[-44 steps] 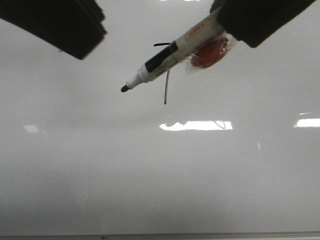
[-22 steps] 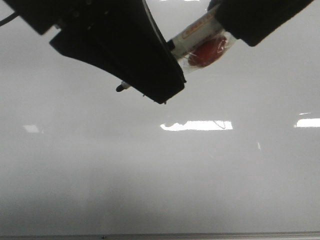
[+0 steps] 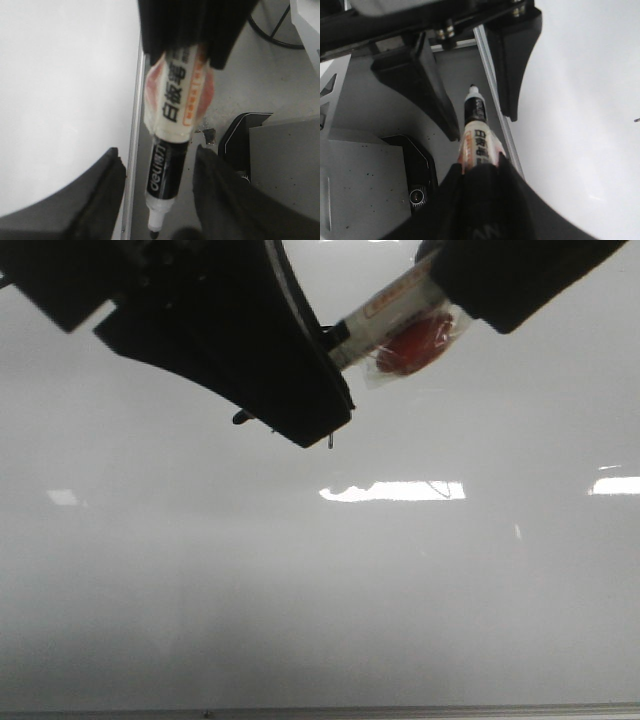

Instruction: Write number 7 on whiteboard

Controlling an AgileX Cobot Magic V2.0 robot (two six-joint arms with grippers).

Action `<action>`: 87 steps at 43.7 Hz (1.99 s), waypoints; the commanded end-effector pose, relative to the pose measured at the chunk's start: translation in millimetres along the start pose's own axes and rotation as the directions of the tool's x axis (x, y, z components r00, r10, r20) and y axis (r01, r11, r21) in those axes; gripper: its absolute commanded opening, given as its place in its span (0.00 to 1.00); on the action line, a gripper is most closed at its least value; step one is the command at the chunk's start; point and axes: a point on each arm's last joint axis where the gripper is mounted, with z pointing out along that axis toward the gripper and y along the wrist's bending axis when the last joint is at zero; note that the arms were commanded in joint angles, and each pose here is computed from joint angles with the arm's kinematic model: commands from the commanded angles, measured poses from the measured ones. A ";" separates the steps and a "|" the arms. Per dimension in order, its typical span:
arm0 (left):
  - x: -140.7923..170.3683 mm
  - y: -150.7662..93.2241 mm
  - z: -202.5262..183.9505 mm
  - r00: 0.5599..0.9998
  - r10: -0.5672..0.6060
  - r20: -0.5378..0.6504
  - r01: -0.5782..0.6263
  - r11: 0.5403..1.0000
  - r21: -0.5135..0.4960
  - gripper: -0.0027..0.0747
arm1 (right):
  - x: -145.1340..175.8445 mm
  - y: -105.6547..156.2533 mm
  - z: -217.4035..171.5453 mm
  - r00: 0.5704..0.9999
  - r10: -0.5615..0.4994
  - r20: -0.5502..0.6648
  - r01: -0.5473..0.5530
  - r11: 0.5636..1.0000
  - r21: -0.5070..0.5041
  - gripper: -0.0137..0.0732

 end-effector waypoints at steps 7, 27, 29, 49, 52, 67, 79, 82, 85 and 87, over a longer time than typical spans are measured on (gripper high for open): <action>-15.5 2.7 -15.5 0.995 -0.003 0.097 0.008 0.998 -0.054 0.16 | -11.0 1.4 -11.0 0.997 -0.007 0.079 0.005 1.000 0.022 0.12; 3.1 10.6 -48.1 0.993 -0.118 -0.011 0.113 0.969 -0.219 0.06 | 0.3 -1.2 -53.9 0.993 0.119 0.008 -0.119 0.980 0.158 0.87; 9.4 14.2 -59.9 0.983 -0.182 -0.016 0.171 0.945 -0.279 0.06 | 4.8 -2.3 -66.6 0.983 0.180 0.018 -0.180 0.958 0.222 0.86; 96.4 34.3 -147.6 0.741 -0.631 0.230 0.598 0.464 -0.653 0.06 | 27.3 6.8 -110.2 0.951 0.300 0.078 -0.303 0.847 0.437 0.78; 113.6 42.9 -146.8 0.687 -0.656 0.311 0.648 0.362 -0.670 0.06 | 28.7 6.0 -108.1 0.950 0.302 0.078 -0.305 0.846 0.437 0.78; 184.6 92.9 -127.9 0.432 -0.758 0.489 0.778 0.038 -0.627 0.06 | 40.7 3.6 -93.3 0.943 0.329 0.054 -0.319 0.845 0.429 0.78; 208.6 125.4 -95.7 0.392 -0.773 0.498 0.798 0.017 -0.603 0.06 | 40.7 3.6 -93.3 0.943 0.329 0.053 -0.319 0.845 0.429 0.78; 213.4 130.3 -88.0 0.363 -0.781 0.508 0.813 -0.001 -0.582 0.06 | 40.7 3.6 -93.3 0.943 0.329 0.053 -0.319 0.845 0.429 0.78; 217.0 134.3 -82.7 0.344 -0.792 0.504 0.819 -0.009 -0.574 0.07 | 40.7 3.6 -93.3 0.943 0.329 0.053 -0.319 0.845 0.429 0.78; 218.7 137.1 -80.4 0.339 -0.797 0.500 0.820 -0.011 -0.573 0.09 | 40.7 3.6 -93.3 0.943 0.329 0.053 -0.319 0.845 0.429 0.78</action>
